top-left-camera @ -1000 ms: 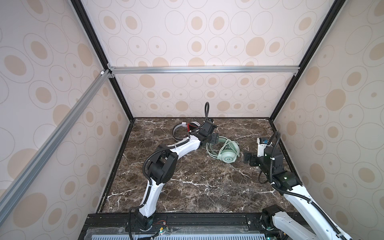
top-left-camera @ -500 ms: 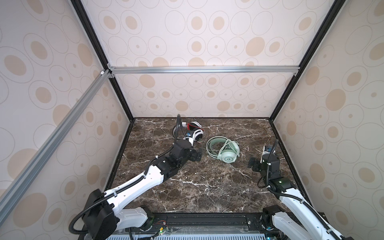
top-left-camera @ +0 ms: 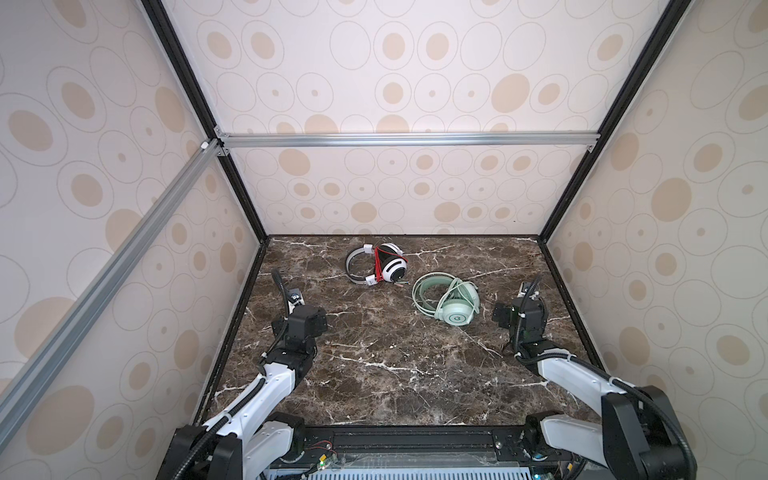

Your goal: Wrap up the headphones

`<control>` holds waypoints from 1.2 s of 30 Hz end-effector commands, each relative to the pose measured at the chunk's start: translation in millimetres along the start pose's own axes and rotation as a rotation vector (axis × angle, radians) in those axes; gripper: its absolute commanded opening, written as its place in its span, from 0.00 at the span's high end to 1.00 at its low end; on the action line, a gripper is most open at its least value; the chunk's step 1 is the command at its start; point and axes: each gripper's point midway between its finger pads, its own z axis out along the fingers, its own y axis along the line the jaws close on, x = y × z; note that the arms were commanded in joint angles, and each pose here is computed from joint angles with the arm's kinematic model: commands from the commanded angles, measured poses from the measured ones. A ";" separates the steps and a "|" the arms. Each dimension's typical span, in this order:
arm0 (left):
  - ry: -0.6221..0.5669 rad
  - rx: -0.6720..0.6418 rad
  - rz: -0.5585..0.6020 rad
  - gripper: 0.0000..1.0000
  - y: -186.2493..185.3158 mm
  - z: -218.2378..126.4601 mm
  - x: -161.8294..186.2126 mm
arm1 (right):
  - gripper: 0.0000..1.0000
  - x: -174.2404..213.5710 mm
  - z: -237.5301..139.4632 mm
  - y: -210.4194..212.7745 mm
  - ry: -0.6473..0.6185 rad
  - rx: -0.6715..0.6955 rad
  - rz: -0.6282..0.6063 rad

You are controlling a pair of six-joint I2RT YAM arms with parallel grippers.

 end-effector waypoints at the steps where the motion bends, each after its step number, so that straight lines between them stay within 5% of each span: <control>1: -0.142 -0.099 -0.020 0.02 18.0 14.4 -28.0 | 0.00 -10.2 11.1 8.9 -0.088 -0.025 -0.035; 11: -0.348 -0.027 -0.037 0.02 1.5 40.9 -40.3 | 0.00 -7.4 27.3 16.5 -0.158 -0.031 -0.086; 17: -0.354 0.060 -0.010 0.02 -11.9 45.7 -32.4 | 0.00 -3.4 46.1 19.5 -0.047 -0.076 -0.077; 22: -0.365 0.202 0.024 0.02 -26.7 41.0 -22.4 | 0.00 2.9 41.8 22.7 -0.071 -0.123 -0.071; 24: -0.390 0.200 0.018 0.02 -25.2 39.8 -25.4 | 0.00 1.9 41.3 27.7 -0.144 -0.141 -0.091; 26: -0.395 0.201 0.020 0.02 -25.1 38.6 -25.4 | 0.00 7.8 42.4 27.1 -0.059 -0.150 -0.081; 36: -0.386 0.202 0.023 0.02 -26.1 40.3 -24.7 | 0.00 6.3 44.0 24.5 -0.074 -0.154 -0.073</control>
